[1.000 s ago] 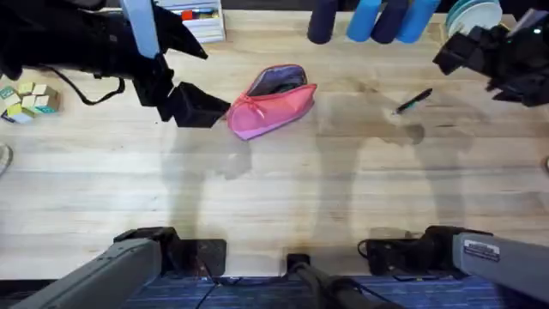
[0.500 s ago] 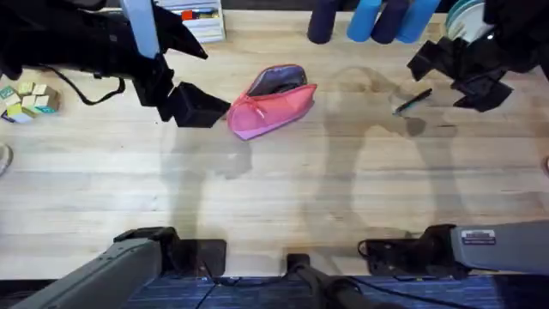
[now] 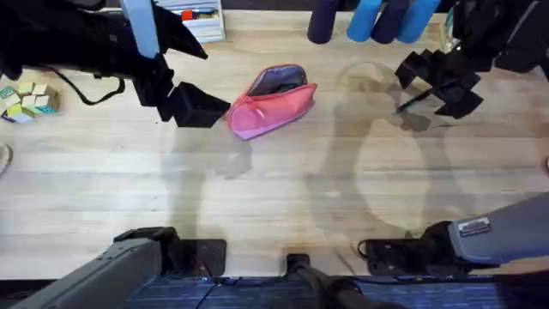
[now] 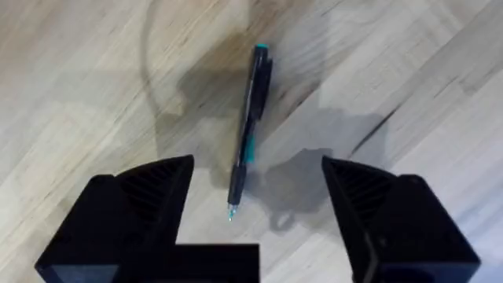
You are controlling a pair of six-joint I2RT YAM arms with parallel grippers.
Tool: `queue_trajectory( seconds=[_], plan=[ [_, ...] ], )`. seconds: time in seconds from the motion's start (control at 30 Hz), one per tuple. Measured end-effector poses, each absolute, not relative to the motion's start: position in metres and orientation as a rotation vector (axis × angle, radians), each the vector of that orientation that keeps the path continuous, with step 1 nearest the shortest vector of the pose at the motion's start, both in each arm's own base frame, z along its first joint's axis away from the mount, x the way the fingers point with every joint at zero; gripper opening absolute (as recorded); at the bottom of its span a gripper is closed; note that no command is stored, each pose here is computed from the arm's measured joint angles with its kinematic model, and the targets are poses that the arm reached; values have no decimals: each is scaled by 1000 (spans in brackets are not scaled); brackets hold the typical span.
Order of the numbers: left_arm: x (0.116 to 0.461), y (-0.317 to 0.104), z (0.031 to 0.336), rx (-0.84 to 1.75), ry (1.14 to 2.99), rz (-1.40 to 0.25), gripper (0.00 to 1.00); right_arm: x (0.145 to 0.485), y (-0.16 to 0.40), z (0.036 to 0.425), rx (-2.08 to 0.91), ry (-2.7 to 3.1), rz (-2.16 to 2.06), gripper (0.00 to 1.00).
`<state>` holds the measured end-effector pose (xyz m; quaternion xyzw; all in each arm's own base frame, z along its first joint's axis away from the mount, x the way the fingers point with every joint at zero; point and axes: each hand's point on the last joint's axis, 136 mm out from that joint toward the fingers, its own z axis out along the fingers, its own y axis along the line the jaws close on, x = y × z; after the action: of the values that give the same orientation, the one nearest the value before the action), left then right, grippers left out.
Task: Unzip the bag, pick up the pens from the table one at a time and place them inside, then zip the bag closed.
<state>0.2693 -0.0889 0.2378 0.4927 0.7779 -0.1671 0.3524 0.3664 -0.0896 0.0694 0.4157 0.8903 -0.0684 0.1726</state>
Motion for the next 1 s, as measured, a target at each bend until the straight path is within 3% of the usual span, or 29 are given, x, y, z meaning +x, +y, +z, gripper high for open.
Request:
queue_trajectory(
  seconds=[0.6,0.7,0.83,0.87,0.97,1.0],
  plan=[
    [269,-89,238,1275,2013,-432,993,370,-90,41,1224,2554,-207,978],
    [269,-89,238,1275,2013,-432,993,370,-90,40,1229,2551,-212,684],
    [269,-89,238,1275,2013,-432,994,370,-92,40,1229,2549,-220,484],
    [269,-89,238,1275,2012,-432,994,370,-92,40,1231,2547,-225,304],
    [269,-89,238,1275,2012,-432,994,368,-94,40,1231,2547,-242,80],
    [269,-89,238,1275,2012,-431,994,368,-95,41,1232,2545,-247,48]
  ],
)
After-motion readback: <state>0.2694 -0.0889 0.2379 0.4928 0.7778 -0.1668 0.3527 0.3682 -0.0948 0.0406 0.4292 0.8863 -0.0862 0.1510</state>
